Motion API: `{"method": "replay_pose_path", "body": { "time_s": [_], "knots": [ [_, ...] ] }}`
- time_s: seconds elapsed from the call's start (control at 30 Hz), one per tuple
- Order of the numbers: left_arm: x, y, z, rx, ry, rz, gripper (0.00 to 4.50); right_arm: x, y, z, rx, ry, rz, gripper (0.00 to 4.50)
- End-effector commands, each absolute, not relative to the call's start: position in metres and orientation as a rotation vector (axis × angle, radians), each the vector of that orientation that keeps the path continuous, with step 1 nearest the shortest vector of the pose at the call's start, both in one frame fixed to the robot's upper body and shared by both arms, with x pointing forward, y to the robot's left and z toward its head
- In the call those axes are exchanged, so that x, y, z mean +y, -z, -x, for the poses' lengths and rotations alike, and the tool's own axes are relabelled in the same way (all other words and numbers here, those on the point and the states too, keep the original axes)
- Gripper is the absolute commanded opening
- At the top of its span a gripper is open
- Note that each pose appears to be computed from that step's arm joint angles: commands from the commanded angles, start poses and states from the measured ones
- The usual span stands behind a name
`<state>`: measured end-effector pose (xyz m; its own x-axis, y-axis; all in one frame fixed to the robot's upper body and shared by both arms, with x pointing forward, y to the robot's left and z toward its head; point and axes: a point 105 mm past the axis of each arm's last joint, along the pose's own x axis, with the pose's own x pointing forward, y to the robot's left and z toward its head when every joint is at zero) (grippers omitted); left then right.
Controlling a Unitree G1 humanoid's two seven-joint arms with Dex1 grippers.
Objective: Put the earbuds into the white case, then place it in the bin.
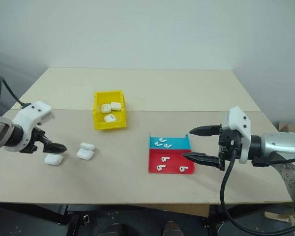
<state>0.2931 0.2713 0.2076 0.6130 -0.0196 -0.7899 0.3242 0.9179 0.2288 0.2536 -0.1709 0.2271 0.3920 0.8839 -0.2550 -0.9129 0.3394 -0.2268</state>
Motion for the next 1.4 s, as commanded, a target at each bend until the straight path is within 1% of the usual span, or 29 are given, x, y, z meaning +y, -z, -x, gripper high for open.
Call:
{"method": "replay_pose_path", "body": {
  "time_s": [0.03,0.13,0.27,0.4,0.63,0.73,0.83,1.1,1.4],
  "knots": [
    [0.293,-0.207,-0.304,0.912,0.039,-0.347,4.50,-0.169,-0.241,-0.253,0.051,-1.179,0.397,4.48],
    [0.295,-0.201,-0.303,0.957,0.026,-0.322,4.50,-0.169,-0.242,-0.254,0.049,-1.181,0.400,4.48],
    [0.296,-0.184,-0.299,1.046,0.025,-0.303,4.50,-0.169,-0.243,-0.253,0.053,-1.187,0.403,4.48],
    [0.294,-0.169,-0.301,1.080,0.008,-0.288,4.50,-0.169,-0.245,-0.253,0.054,-1.193,0.404,4.48],
    [0.299,-0.163,-0.311,1.076,-0.082,-0.192,4.50,-0.169,-0.246,-0.250,0.061,-1.193,0.407,4.48],
    [0.297,-0.163,-0.317,1.038,-0.122,-0.189,4.50,-0.169,-0.247,-0.248,0.060,-1.193,0.408,4.48],
    [0.293,-0.157,-0.314,1.076,-0.091,-0.194,4.50,-0.168,-0.249,-0.248,0.058,-1.194,0.408,4.48],
    [0.285,-0.149,-0.314,1.112,-0.067,-0.206,4.50,-0.167,-0.250,-0.250,0.050,-1.191,0.407,4.48],
    [0.291,-0.135,-0.319,1.153,-0.133,-0.208,4.50,-0.167,-0.251,-0.248,0.040,-1.187,0.410,4.48]
  ]
}}
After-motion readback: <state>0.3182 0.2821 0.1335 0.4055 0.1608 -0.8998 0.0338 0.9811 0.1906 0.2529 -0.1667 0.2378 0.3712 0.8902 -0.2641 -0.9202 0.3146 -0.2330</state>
